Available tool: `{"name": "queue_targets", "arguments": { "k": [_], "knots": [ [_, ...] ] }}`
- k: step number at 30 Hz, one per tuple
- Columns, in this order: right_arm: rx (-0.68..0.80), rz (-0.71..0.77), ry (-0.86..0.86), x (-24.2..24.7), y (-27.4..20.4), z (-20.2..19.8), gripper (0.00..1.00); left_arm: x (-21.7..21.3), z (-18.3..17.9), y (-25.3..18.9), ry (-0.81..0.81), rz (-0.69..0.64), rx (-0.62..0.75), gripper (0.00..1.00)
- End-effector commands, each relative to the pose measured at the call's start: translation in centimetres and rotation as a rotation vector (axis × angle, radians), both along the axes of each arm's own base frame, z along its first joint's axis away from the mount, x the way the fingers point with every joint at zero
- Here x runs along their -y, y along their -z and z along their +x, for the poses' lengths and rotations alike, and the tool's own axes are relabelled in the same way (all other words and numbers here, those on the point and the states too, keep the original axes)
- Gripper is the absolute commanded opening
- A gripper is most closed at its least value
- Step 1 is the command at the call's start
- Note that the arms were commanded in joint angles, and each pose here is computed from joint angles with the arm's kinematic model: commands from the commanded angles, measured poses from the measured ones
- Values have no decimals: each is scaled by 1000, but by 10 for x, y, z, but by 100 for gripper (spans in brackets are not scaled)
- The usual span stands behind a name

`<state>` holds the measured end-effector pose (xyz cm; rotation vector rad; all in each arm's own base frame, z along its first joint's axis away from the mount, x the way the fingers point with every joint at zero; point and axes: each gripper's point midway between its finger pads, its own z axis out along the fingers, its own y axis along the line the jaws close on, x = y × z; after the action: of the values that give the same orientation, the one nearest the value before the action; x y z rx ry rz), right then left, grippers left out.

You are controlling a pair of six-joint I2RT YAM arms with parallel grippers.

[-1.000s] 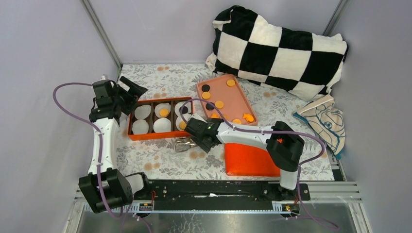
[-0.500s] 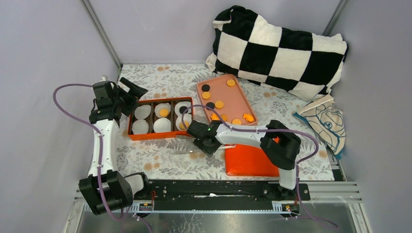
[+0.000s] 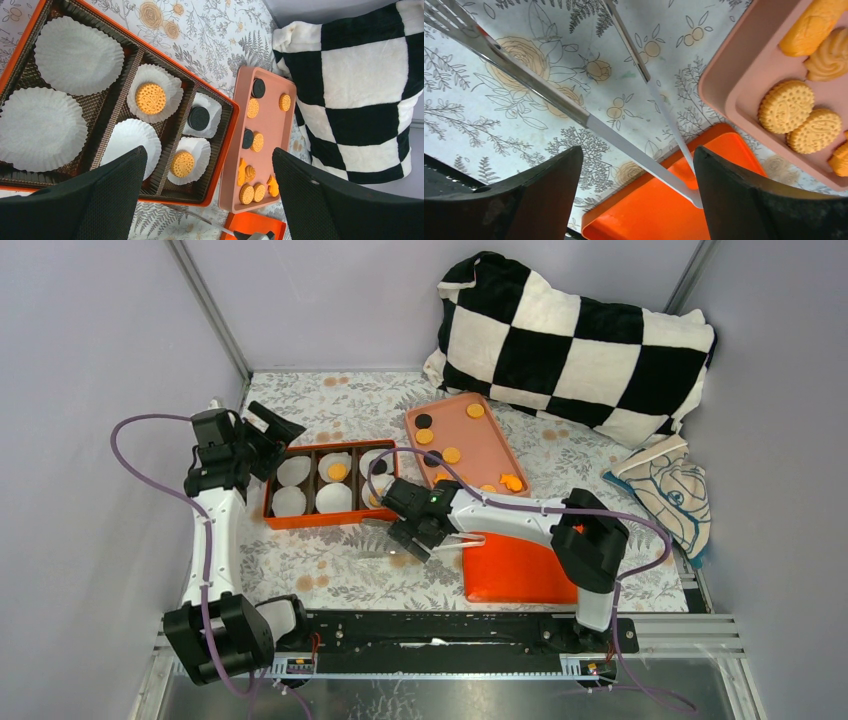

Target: Pack the cookies

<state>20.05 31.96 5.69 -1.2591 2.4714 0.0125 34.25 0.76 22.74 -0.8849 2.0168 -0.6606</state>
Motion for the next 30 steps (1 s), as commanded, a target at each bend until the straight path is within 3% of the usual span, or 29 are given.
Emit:
{"name": "queue_targets", "arguments": {
  "k": [1, 7, 15, 25, 30],
  "knots": [
    [84, -7, -47, 1, -24, 15, 89, 2, -6, -2, 20, 11, 13, 99],
    [22, -58, -65, 3, 0, 20, 90, 4, -9, 3, 22, 2, 4, 99],
    [-108, 2, -14, 11, 27, 22, 91, 5, -10, 8, 28, -5, -10, 99],
    [-275, 53, -34, 4, 44, -10, 90, 4, -9, 6, 26, -4, -9, 99],
    [-285, 62, -21, 8, 35, -24, 89, 5, -9, 6, 29, -7, -9, 99]
  ]
}}
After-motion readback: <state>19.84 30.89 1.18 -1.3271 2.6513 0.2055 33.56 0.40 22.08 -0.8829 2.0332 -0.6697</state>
